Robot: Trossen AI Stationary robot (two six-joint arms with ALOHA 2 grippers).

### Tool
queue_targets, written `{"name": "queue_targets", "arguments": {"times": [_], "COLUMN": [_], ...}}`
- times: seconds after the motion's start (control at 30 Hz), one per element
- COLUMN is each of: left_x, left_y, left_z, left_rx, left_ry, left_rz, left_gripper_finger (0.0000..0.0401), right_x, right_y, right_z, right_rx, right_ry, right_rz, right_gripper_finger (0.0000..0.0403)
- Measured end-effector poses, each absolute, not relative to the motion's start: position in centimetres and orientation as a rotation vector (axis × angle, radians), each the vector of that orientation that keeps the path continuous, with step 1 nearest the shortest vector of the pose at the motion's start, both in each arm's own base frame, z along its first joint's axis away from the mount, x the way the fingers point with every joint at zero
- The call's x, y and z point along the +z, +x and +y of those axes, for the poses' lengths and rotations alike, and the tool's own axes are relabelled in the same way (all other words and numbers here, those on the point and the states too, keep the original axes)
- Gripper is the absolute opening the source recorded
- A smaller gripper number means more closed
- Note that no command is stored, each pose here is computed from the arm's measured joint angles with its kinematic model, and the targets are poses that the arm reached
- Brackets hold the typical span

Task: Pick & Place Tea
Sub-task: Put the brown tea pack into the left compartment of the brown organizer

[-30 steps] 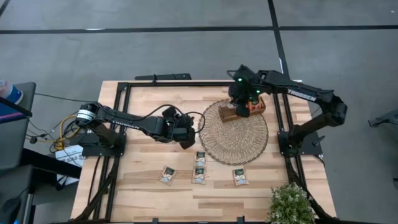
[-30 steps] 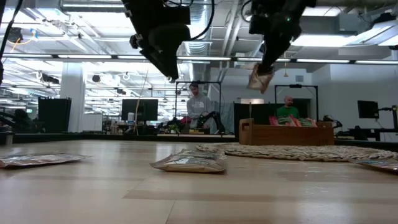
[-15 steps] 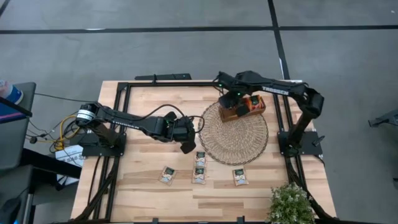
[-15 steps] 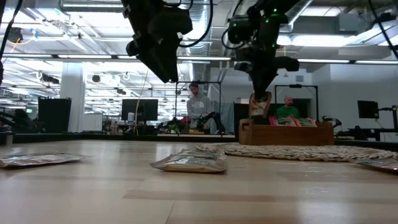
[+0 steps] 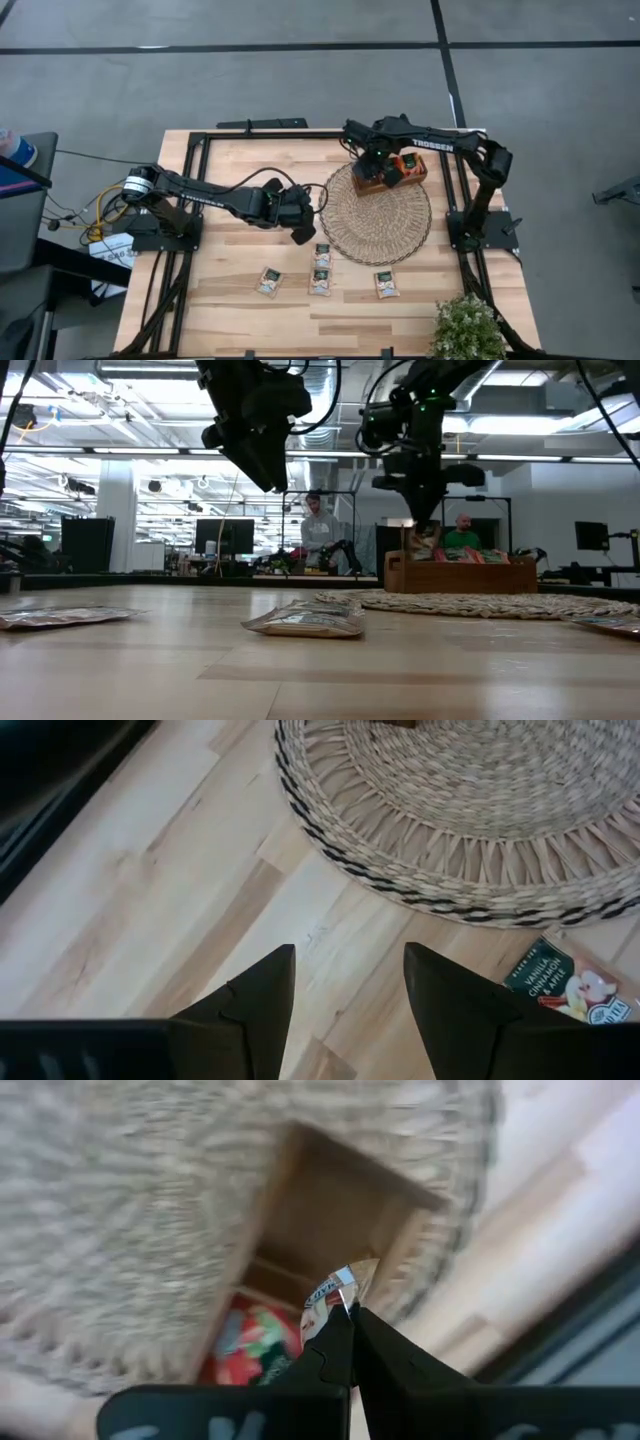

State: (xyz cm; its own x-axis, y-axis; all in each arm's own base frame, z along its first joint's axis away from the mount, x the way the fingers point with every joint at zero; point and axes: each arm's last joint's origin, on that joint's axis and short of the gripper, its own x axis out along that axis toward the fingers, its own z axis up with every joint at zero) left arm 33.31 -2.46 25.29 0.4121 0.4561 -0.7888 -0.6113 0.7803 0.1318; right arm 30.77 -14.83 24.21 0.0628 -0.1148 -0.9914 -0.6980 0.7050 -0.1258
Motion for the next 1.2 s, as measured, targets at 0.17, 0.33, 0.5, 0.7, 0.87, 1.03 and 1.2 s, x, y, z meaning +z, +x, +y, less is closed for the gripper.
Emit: {"name": "queue_targets", "arguments": {"times": [0.17,0.33,0.5,0.7,0.87,1.03,1.2], "left_x": [25.3,25.3,25.3,25.3,25.3,25.3,25.4], "left_y": [33.3,33.4,33.4,33.4,33.4,33.5,33.5], "left_z": [-2.5,-2.5,-2.5,-2.5,-2.5,-2.5,-2.5], "left_rx": [0.677,0.676,0.674,0.674,0.673,0.672,0.669], "left_ry": [-0.188,-0.19,-0.192,-0.192,-0.193,-0.193,-0.192], "left_rz": [0.923,0.919,0.913,0.913,0.913,0.913,0.909], "left_gripper_finger": [0.0182,0.0182,0.0182,0.0182,0.0182,0.0182,0.0182], "right_x": [24.0,23.9,23.9,21.6,20.2,19.9,20.1], "right_y": [30.9,30.8,31.1,31.7,32.1,32.3,32.4], "right_z": [-15.3,-15.5,-15.5,-16.0,-16.3,-16.4,-16.3], "right_rx": [0.501,0.515,0.523,0.568,0.577,0.572,0.531], "right_ry": [-0.719,-0.718,-0.708,-0.671,-0.676,-0.676,-0.687], "right_rz": [1.45,1.432,1.377,1.441,1.502,1.498,1.513], "right_gripper_finger": [0.0,0.0,0.0,0.0,0.0,0.0,0.0]}}
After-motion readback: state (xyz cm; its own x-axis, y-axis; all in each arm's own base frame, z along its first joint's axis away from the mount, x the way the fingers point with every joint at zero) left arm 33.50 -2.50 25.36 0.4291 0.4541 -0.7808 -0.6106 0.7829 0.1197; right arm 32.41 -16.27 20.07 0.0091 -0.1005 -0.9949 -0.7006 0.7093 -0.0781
